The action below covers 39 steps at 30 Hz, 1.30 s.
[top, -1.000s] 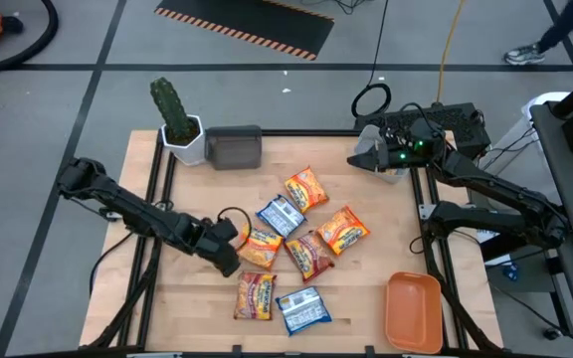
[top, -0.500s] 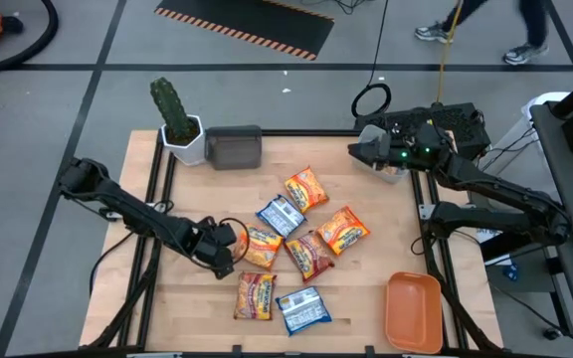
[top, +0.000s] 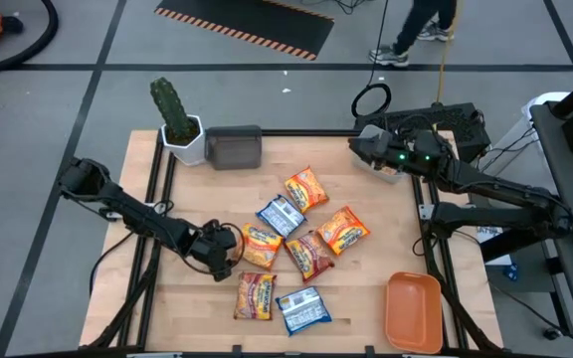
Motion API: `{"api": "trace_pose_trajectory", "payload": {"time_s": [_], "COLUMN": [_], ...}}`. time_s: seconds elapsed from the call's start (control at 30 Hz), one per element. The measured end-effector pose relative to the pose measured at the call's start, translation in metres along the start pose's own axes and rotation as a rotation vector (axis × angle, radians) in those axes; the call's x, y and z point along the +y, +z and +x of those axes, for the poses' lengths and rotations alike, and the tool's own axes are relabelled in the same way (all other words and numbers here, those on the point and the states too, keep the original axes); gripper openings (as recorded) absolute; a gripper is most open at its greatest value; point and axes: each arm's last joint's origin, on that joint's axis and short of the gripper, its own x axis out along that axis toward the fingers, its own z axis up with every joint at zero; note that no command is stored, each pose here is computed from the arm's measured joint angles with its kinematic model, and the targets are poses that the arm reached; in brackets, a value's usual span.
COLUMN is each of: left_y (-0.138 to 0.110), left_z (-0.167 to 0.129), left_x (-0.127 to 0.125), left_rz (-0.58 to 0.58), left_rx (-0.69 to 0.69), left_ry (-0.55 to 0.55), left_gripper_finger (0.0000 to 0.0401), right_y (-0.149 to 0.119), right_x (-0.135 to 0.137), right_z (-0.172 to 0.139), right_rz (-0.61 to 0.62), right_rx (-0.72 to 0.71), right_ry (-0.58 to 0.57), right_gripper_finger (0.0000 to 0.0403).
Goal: Sort Maruchan noodles
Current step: Put the left orange noodle pack into the black bin
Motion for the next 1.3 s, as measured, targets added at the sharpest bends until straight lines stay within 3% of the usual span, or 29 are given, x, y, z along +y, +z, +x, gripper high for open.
{"api": "trace_pose_trajectory", "payload": {"time_s": [0.33,0.53,0.97,1.3], "left_y": [-0.006,-0.007,0.002,0.016], "left_z": [0.003,0.006,0.008,-0.004], "left_x": [0.004,0.004,0.008,0.016], "left_rz": [0.030,0.082,0.153,0.097], "left_rx": [0.006,0.008,-0.034,-0.091], "left_ry": [-0.002,0.012,0.000,-0.021], "left_gripper_finger": [0.0316,0.0240,0.0021,0.0005], "right_y": [-0.009,-0.012,-0.019,-0.020], "right_x": [0.003,0.001,-0.007,-0.007], "right_z": [0.000,0.004,0.015,0.016], "right_rz": [0.013,0.008,0.018,-0.009], "right_rx": [-0.071,-0.061,-0.028,0.007], "right_ry": [-0.016,-0.034,-0.083,-0.078], "right_gripper_finger": [0.0251,0.0251,0.0251,0.0251]}}
